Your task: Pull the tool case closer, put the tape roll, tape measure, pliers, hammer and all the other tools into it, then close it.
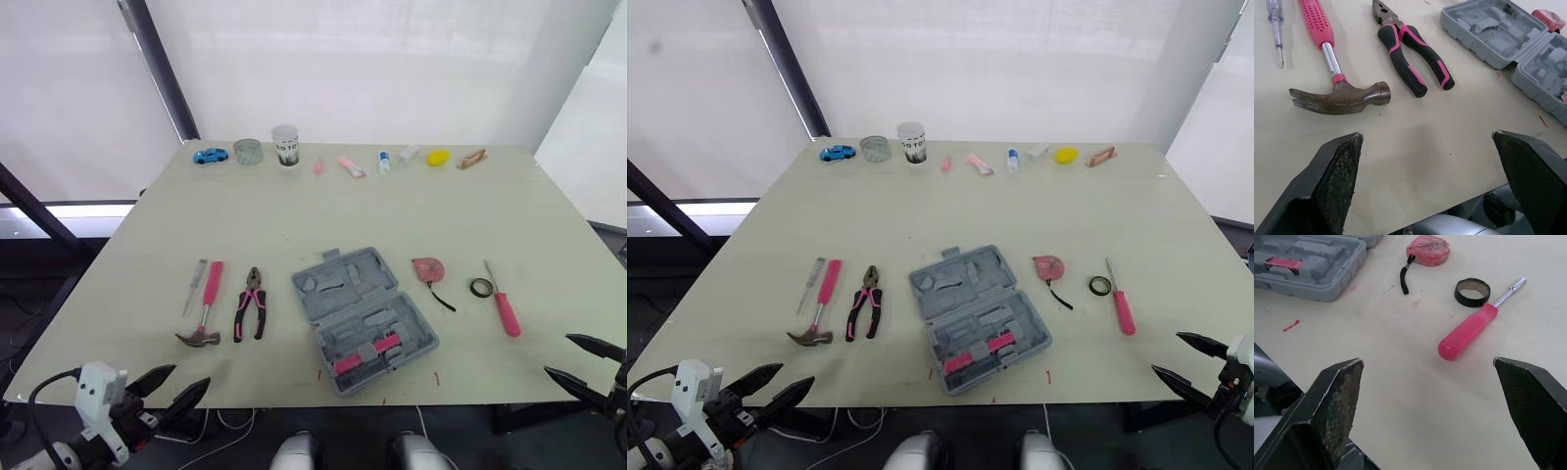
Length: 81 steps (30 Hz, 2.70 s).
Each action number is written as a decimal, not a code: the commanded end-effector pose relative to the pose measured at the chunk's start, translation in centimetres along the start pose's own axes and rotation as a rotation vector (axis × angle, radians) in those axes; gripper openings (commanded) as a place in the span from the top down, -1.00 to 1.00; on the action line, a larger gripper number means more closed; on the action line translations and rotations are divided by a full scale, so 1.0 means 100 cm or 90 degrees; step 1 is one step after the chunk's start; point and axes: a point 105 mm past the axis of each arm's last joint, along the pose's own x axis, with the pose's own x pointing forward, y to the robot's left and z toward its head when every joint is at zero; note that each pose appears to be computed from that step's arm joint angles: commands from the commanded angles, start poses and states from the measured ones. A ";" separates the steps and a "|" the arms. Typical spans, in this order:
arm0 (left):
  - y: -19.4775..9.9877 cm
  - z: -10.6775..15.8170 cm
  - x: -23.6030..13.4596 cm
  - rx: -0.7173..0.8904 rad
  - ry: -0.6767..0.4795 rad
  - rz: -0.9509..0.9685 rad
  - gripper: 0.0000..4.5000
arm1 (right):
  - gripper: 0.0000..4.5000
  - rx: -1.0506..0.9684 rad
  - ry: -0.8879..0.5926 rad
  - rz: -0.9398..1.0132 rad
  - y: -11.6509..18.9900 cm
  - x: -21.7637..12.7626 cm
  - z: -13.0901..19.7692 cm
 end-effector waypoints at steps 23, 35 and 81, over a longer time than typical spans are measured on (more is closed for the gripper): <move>-0.064 0.066 0.090 0.211 0.027 -0.298 -0.25 | -0.66 -0.253 -0.014 0.206 0.018 0.180 0.136; -0.062 0.038 0.115 0.220 0.112 -0.301 1.00 | 0.99 -0.405 0.125 0.320 0.028 0.230 0.124; -0.096 0.035 0.182 0.353 0.184 -0.424 1.00 | 0.99 -0.461 0.257 0.505 0.073 0.229 0.068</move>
